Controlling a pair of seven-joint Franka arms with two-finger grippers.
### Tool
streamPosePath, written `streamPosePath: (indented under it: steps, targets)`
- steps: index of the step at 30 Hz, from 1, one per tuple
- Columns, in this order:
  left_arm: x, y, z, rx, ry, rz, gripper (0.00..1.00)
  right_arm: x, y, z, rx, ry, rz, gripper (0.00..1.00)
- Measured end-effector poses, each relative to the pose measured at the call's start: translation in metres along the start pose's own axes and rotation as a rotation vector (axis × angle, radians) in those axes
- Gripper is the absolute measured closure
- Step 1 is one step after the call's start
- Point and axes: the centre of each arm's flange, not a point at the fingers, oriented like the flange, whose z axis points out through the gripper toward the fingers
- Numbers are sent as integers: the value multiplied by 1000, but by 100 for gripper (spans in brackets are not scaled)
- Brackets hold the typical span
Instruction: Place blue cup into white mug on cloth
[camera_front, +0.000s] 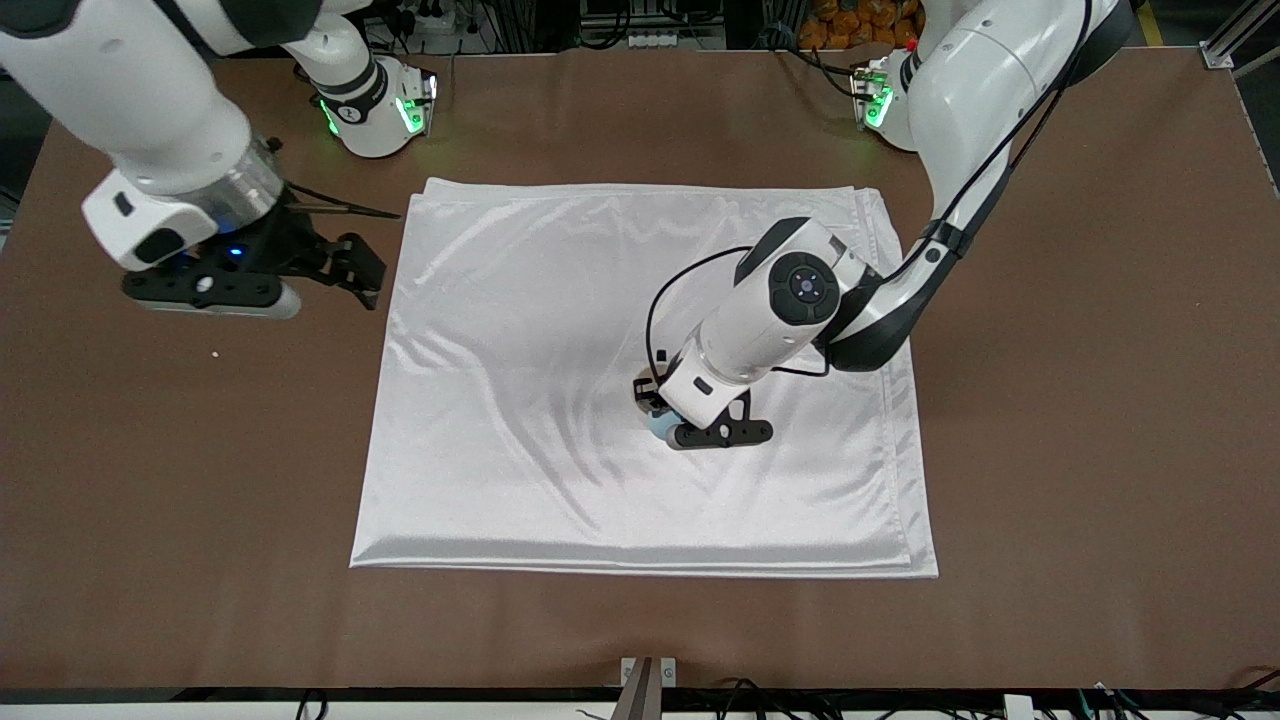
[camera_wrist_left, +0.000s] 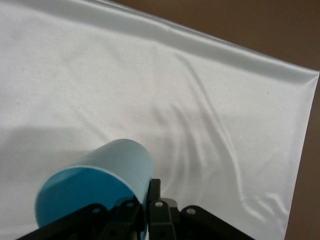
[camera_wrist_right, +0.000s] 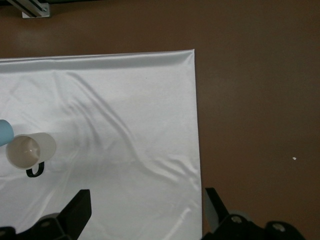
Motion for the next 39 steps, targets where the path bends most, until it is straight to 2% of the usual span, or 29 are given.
streamPosePath:
  steps: [10, 16, 23, 32, 36, 37, 39]
  targets:
    - [-11, 1, 26, 10, -45, 0, 96, 19, 81, -9, -25, 8, -66, 0]
    - [-23, 3, 32, 41, -94, 10, 96, 25, 120, -10, -38, 2, -90, 0]
    - [-33, -3, 42, 95, -148, 16, 96, 28, 142, -7, 17, -14, -55, 0]
    - [-35, -5, 45, 111, -157, 21, 95, 29, 148, 2, 26, -26, -44, 0]
    - [-35, -5, 45, 110, -157, 21, 81, 29, 147, 9, 27, -27, -46, 0]
    - [-35, -4, 45, 110, -157, 22, 72, 30, 146, 11, 28, -26, -46, 0]
    - [-35, -4, 44, 109, -157, 22, 63, 30, 146, 14, 28, -27, -48, 0]
